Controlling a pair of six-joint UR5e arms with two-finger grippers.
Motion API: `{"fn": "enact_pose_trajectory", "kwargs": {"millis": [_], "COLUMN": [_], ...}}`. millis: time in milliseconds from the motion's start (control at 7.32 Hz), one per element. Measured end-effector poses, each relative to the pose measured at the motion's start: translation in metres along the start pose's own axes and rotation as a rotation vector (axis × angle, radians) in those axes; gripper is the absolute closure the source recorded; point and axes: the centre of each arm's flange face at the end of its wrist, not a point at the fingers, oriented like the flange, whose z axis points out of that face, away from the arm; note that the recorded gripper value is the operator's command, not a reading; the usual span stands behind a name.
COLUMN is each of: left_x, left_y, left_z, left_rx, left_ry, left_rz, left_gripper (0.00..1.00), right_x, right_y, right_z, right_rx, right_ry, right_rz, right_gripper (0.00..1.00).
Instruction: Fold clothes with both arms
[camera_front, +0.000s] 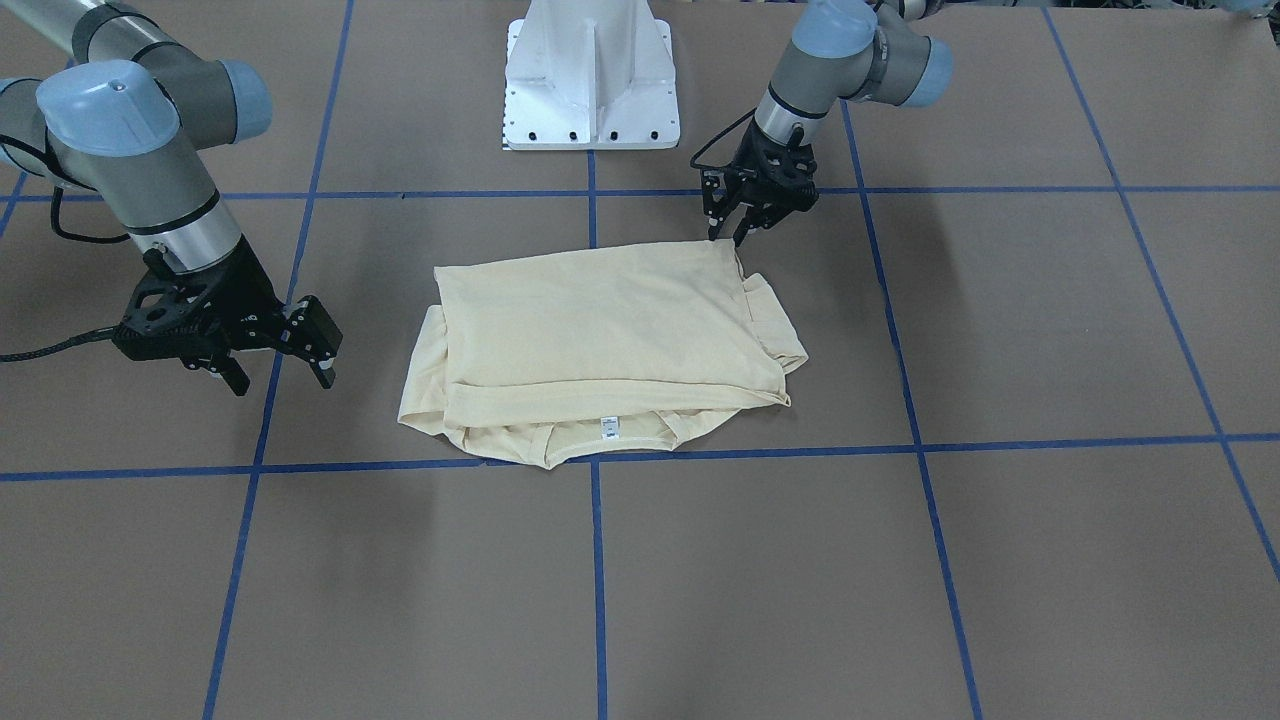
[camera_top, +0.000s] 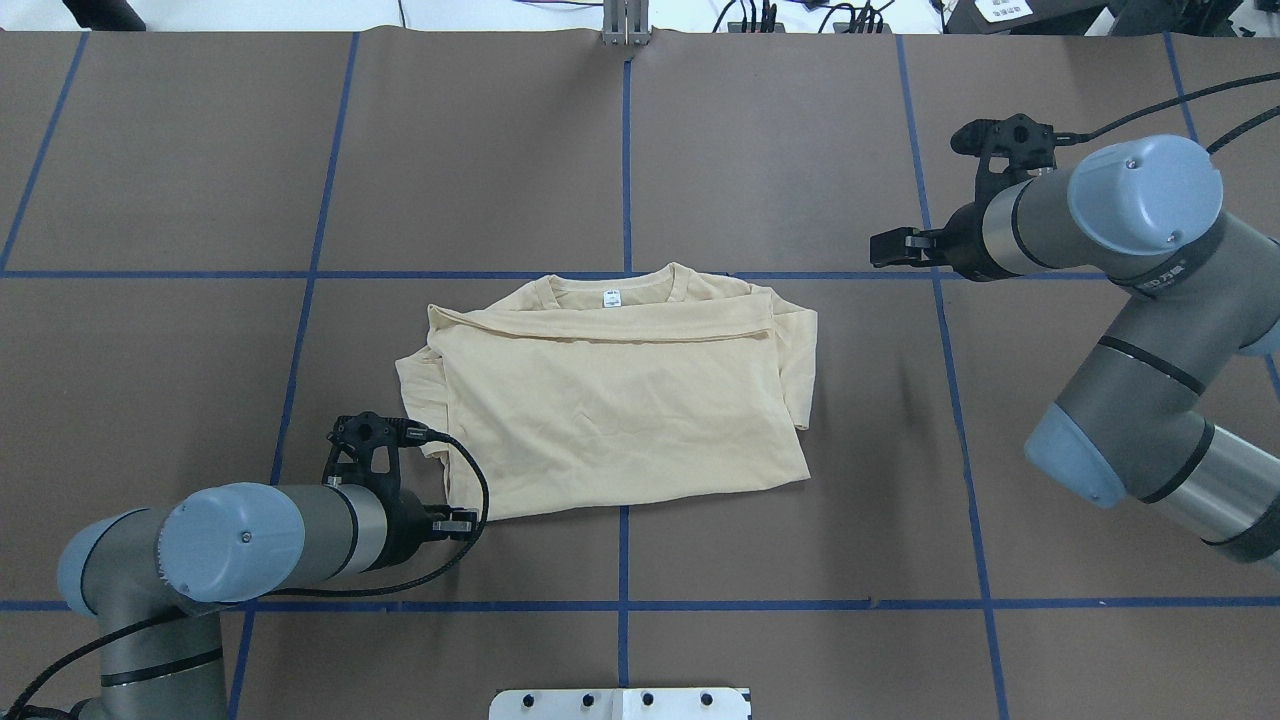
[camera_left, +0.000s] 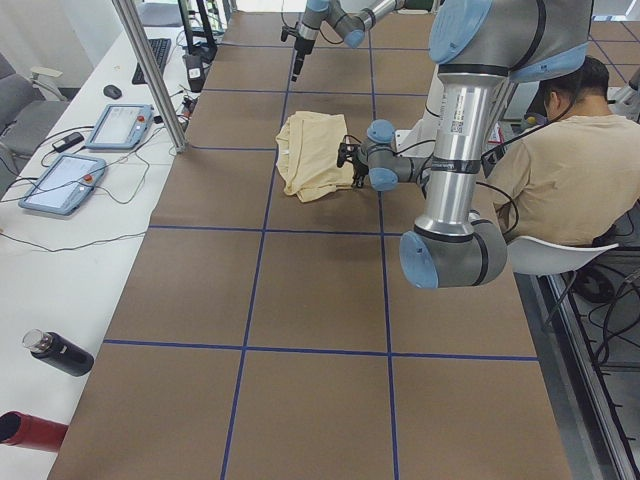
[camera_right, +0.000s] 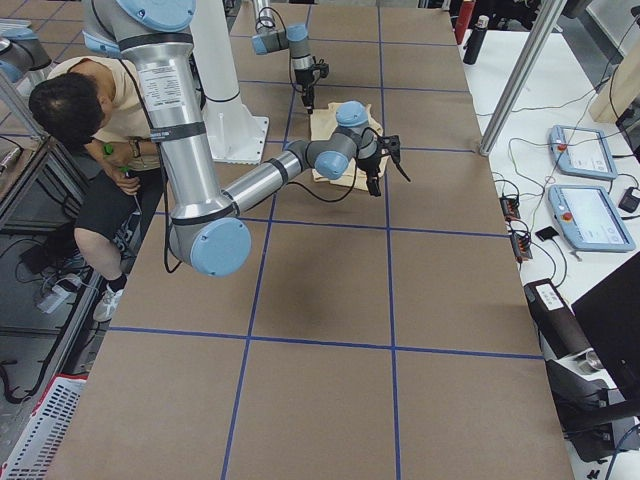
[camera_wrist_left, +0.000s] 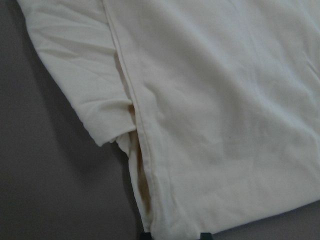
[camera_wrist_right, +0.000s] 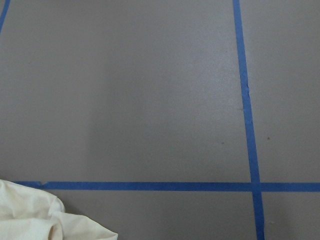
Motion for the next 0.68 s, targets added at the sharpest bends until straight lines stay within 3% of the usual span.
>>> {"fn": "enact_pose_trajectory", "kwargs": {"millis": [137, 273, 683], "left_x": [-0.0003, -0.0009, -0.0047], "left_y": [0.0001, 0.0007, -0.0017], "left_z": [0.0005, 0.0016, 0.004], "left_rx": [0.0, -0.002, 0.007], "left_ry": [-0.001, -0.003, -0.014], "left_rz": [0.0, 0.0, -0.007], "left_gripper": [0.79, 1.0, 1.0], "right_x": [0.0001, 0.0002, 0.0001], "right_y": [-0.0002, -0.0003, 0.0001], "right_z": [-0.0001, -0.0001, 0.0004], "right_rx": [0.001, 0.001, 0.0], "right_ry": [0.0, 0.0, 0.001], "right_rz": [0.0, 0.001, 0.0], "right_gripper": [0.01, 0.01, 0.01]}}
